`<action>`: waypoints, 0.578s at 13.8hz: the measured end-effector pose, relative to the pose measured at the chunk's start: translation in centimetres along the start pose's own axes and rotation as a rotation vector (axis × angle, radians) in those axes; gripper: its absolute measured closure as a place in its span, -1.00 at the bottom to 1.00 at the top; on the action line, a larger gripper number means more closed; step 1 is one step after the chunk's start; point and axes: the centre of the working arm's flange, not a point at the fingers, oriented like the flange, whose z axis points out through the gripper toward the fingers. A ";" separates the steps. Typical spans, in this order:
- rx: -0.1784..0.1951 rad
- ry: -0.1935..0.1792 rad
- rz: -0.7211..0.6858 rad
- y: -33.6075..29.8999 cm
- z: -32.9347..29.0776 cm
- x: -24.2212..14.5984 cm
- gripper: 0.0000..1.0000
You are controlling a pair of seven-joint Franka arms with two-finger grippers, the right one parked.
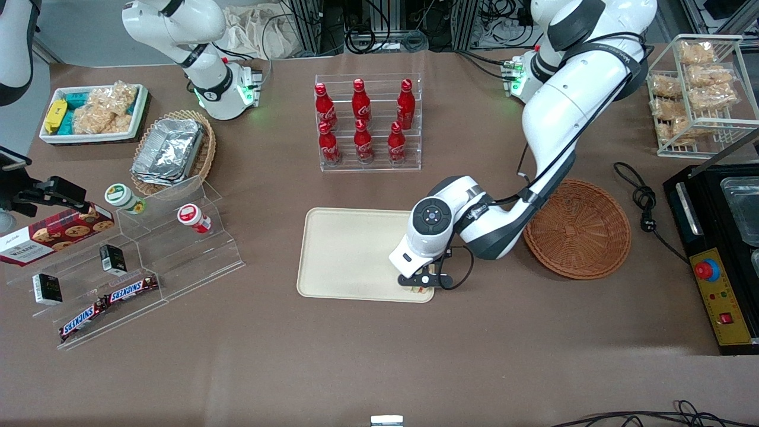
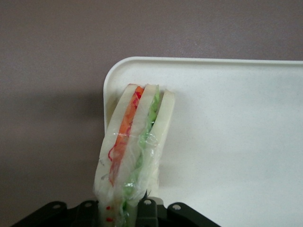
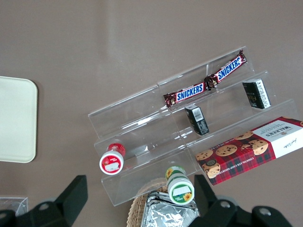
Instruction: Place sandwich from basket to tray
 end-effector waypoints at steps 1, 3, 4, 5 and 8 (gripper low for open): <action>-0.001 0.001 -0.028 0.0 0.0 0.0 0.63; -0.005 0.006 -0.098 -0.1 -0.3 0.3 0.34; -0.008 0.010 -0.118 -0.2 -0.5 0.5 0.12; -0.013 0.015 -0.128 -0.3 -0.9 0.8 -0.11; -0.027 0.038 -0.151 -0.7 -2.3 1.7 -0.67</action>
